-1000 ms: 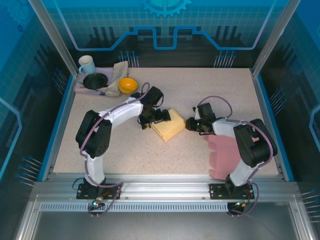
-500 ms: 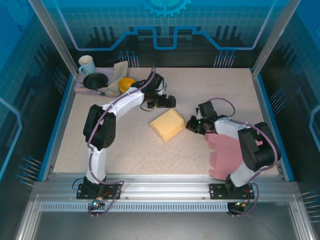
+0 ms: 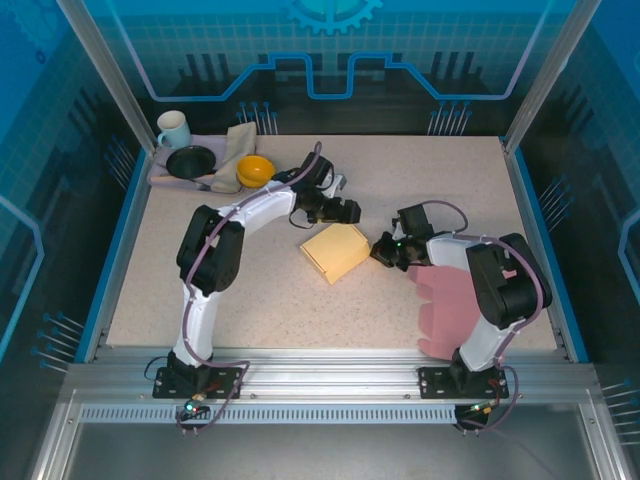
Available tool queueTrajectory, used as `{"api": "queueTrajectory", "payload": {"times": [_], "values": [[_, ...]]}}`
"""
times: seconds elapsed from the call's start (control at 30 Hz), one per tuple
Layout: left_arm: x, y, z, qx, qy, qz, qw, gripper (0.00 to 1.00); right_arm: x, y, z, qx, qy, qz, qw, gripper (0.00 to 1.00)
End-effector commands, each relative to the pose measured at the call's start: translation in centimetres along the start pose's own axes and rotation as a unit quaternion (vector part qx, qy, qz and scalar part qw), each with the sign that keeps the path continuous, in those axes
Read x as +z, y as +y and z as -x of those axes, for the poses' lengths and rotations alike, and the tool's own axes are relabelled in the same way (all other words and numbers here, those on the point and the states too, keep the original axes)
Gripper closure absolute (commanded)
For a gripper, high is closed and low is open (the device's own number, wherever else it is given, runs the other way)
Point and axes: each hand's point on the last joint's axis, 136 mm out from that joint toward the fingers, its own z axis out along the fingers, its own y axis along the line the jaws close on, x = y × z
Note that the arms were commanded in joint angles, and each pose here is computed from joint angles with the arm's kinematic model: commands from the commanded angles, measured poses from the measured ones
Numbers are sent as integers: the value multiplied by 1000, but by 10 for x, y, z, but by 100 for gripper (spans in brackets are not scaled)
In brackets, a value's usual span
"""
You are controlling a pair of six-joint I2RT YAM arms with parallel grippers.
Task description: Fold the paper box
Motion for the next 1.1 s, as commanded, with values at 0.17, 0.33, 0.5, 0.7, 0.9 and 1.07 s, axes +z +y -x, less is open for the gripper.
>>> {"api": "queueTrajectory", "payload": {"times": [0.17, 0.33, 0.5, 0.7, 0.9, 1.07], "values": [[36, -6, -38, -3, 56, -14, 998, 12, 11, 7, 8, 6, -1, 37, 999, 100], [42, -21, -52, -3, 72, -33, 997, 12, 14, 27, 18, -19, -6, 79, 997, 100], [44, -57, -63, 11, 83, -75, 994, 12, 9, 73, 29, -66, -17, 172, 983, 99], [42, -85, -65, 3, 86, -120, 989, 12, 0, 98, 38, -95, -33, 178, 979, 99], [38, -90, -62, -6, 84, -131, 988, 12, 8, 89, 39, -86, -15, 146, 985, 99], [28, -45, -46, -57, 62, -59, 995, 11, 6, 63, 44, -78, -20, 77, 994, 97]]}}
